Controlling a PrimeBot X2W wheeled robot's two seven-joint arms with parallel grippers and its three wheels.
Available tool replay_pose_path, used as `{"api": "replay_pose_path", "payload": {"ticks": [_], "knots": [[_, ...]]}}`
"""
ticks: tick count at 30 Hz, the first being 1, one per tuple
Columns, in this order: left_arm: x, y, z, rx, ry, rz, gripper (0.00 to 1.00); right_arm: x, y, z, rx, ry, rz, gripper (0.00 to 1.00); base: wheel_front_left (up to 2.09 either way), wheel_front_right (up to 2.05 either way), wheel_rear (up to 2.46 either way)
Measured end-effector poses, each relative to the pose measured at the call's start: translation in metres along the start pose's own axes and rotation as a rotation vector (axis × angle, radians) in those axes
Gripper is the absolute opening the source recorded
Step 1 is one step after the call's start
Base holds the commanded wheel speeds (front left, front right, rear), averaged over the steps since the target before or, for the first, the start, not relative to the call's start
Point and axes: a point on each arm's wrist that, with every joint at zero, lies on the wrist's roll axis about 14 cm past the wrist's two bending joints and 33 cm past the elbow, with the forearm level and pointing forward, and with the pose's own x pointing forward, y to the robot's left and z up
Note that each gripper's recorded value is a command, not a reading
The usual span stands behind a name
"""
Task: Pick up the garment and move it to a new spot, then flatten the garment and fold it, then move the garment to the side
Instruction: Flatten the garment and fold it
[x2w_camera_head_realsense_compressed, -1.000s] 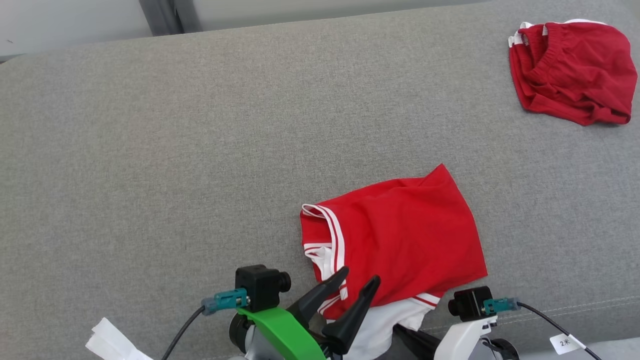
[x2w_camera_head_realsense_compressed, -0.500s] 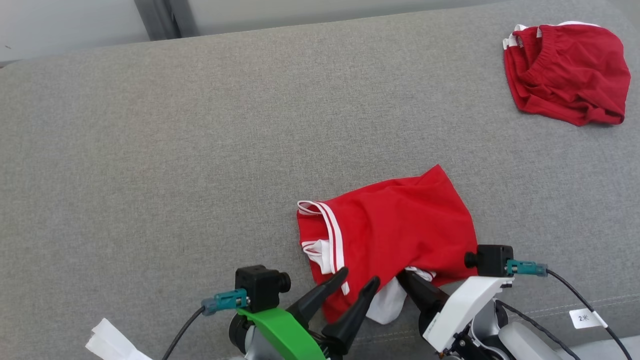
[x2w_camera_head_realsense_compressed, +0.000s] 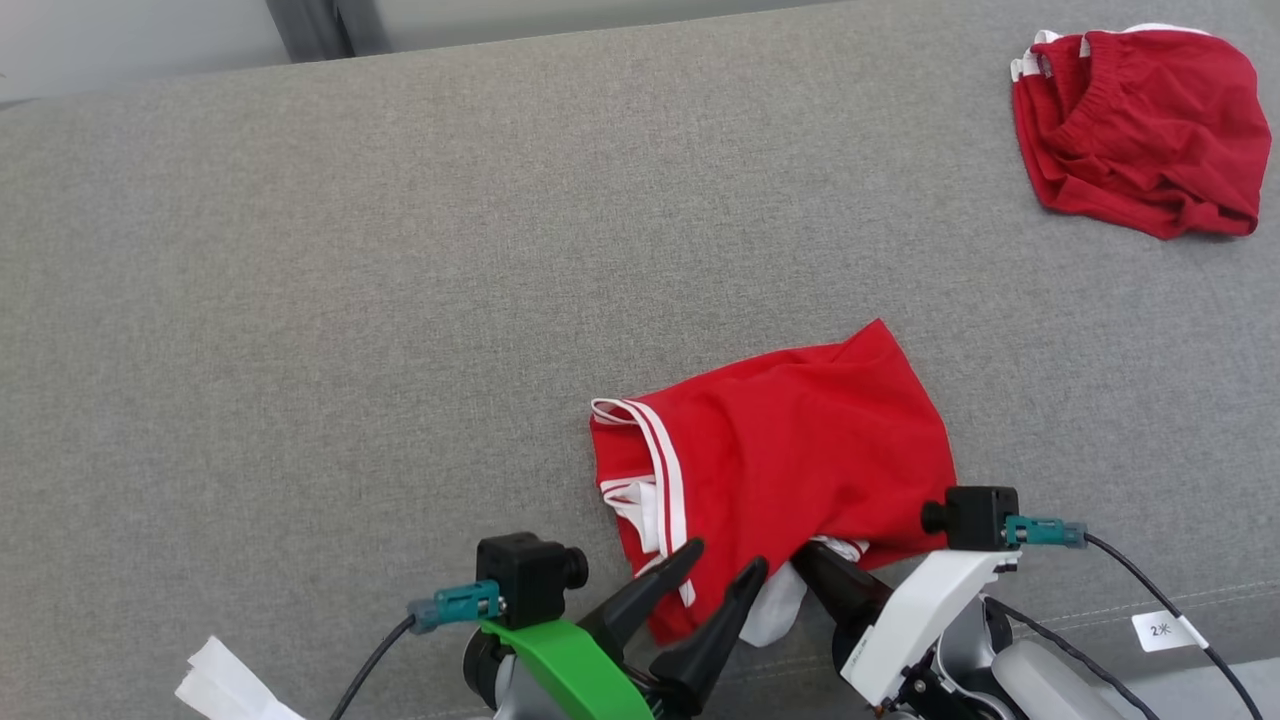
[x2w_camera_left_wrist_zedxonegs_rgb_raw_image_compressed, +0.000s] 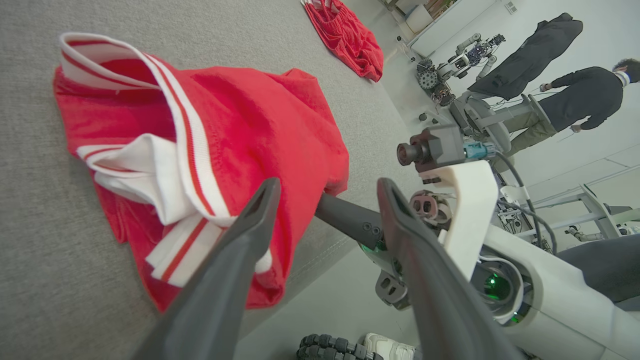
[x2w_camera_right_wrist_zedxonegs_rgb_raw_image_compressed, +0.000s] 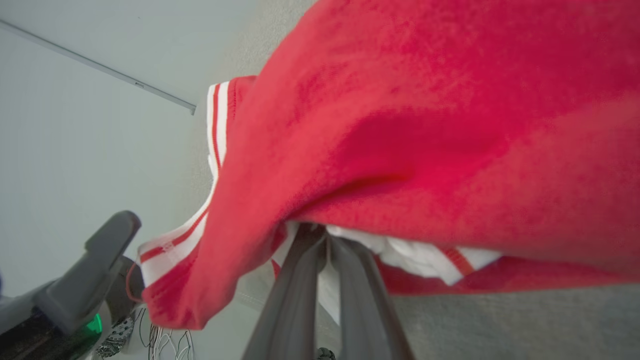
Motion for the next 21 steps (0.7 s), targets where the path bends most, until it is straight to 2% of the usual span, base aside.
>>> {"api": "replay_pose_path", "payload": {"ticks": [12, 21], "knots": [[0.007, 0.004, -0.003, -0.004, 0.035, -0.006, 1.00, 0.010, -0.007, -0.025, 0.045, 0.051, -0.036, 0.00, 0.00, 0.00, 0.00], [0.006, 0.008, -0.004, -0.005, 0.035, 0.006, 1.00, 0.024, 0.001, -0.008, 0.041, -0.016, -0.016, 0.00, 0.00, 0.00, 0.00]]}}
